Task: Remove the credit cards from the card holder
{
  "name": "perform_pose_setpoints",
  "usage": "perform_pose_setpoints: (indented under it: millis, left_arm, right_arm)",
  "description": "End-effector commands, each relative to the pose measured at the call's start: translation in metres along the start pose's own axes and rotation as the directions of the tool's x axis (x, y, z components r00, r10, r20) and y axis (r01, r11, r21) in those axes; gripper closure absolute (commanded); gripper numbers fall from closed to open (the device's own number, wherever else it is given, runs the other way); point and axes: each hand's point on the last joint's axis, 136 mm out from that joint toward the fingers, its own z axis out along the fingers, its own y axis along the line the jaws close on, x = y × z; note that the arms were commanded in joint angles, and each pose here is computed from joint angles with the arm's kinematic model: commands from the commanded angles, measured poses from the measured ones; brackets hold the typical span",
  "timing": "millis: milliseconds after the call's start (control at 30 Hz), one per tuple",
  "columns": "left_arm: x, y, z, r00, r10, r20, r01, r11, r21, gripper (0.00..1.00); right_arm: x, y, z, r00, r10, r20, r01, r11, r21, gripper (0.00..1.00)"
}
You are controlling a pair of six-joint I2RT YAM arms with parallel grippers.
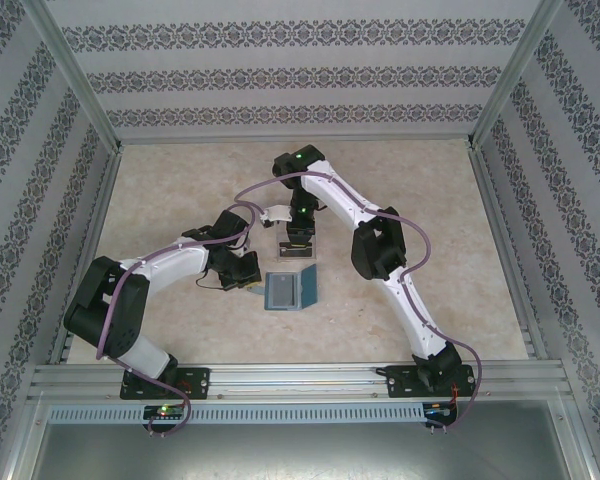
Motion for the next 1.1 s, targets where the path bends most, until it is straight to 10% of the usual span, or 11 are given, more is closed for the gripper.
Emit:
perform_pose_setpoints:
  millis: [0, 767, 1067]
  left_arm:
    - [-0.007, -0.004, -0.003, 1.0, 0.007, 0.004, -0.007, 1.0, 0.008, 0.95]
    - [-0.01, -0.026, -0.008, 0.999, 0.036, 0.016, -0.037, 0.999, 0.039, 0.95]
    - [-0.01, -0.042, 0.001, 0.998, 0.07, -0.004, -0.07, 0.996, 0.06, 0.95]
  right_arm:
    - [0.001, 0.007, 0.007, 1.0, 0.009, -0.012, -0.009, 0.999, -0.047, 0.8]
    - [-0.019, 0.001, -0.069, 0.978, 0.11, 0.179, -0.143, 0.973, 0.183, 0.75]
    - [-0.024, 0.007, -0.084, 0.775, 0.408, 0.482, -0.535, 0.829, 0.159, 0.7]
